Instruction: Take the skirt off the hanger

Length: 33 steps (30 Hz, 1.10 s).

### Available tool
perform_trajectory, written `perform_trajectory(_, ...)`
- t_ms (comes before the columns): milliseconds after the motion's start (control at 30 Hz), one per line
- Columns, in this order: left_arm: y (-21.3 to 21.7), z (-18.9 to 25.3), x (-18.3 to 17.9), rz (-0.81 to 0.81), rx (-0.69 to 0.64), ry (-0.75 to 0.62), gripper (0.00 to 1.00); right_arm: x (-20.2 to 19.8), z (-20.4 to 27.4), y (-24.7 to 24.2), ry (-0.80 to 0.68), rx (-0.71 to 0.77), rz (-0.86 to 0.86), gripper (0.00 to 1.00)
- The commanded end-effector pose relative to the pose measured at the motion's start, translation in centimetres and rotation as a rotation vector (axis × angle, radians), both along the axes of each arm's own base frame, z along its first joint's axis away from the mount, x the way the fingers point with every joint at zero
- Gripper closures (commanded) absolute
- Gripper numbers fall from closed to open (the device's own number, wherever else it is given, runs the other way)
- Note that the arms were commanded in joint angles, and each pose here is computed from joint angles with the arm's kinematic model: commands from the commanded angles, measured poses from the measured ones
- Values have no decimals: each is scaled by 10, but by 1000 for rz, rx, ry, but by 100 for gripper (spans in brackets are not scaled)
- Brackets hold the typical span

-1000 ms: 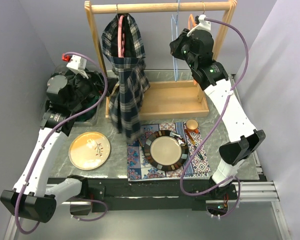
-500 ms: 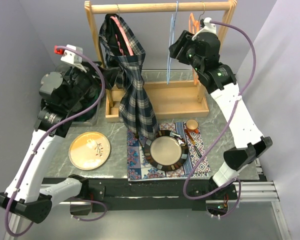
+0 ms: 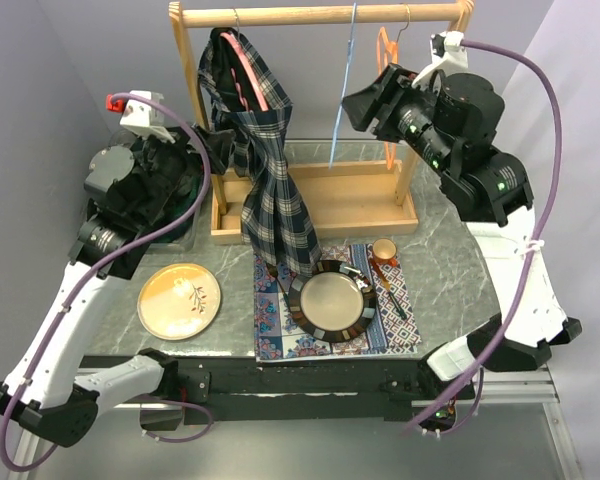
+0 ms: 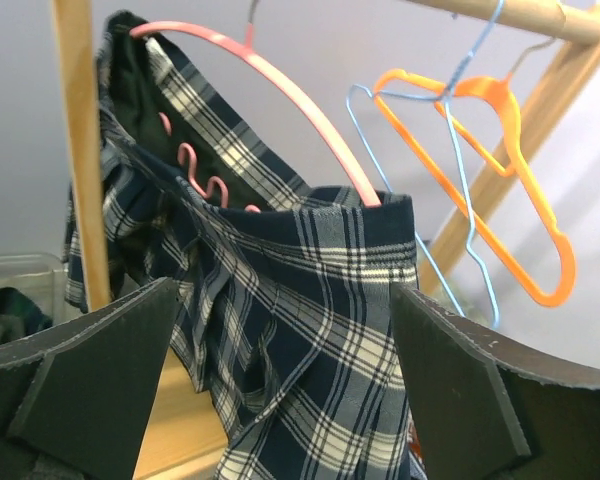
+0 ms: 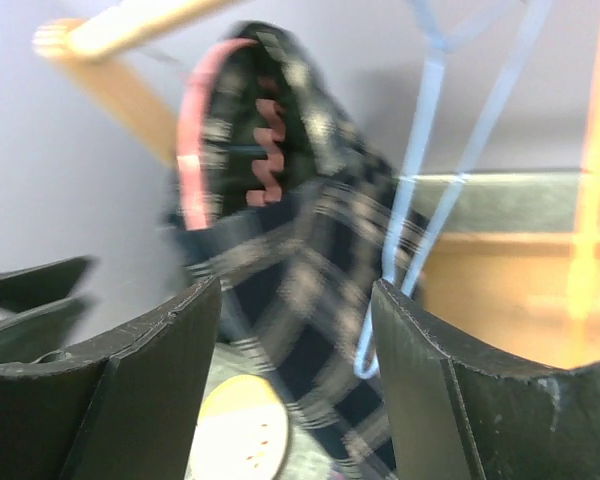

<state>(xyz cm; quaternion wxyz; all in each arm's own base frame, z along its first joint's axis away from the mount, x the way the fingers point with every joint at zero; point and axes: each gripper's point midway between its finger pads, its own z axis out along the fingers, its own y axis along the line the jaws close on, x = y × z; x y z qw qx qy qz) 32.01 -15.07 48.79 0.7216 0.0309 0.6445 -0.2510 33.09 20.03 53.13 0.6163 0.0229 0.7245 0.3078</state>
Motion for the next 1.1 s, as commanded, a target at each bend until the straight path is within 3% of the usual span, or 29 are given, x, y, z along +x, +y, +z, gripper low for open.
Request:
perform_trajectory(0,13,31,-6,59,-70,-72,9,-23,18,21,-55,-13,73,31)
perform_trajectory(267,-7,67,38,124,-65,-53,17,-59,3,44,-77,-3,167,32)
perform_trajectory(433,-15,69,72,160,-55,47,25,-70,3,39,-102,14,173,33)
perform_trajectory(600,-35,64,96,61,-130,136,27,-74,2,37,-107,6,176,33)
perform_trajectory(1067,-53,51,120,-56,-188,136,32,-88,9,25,-156,27,183,34)
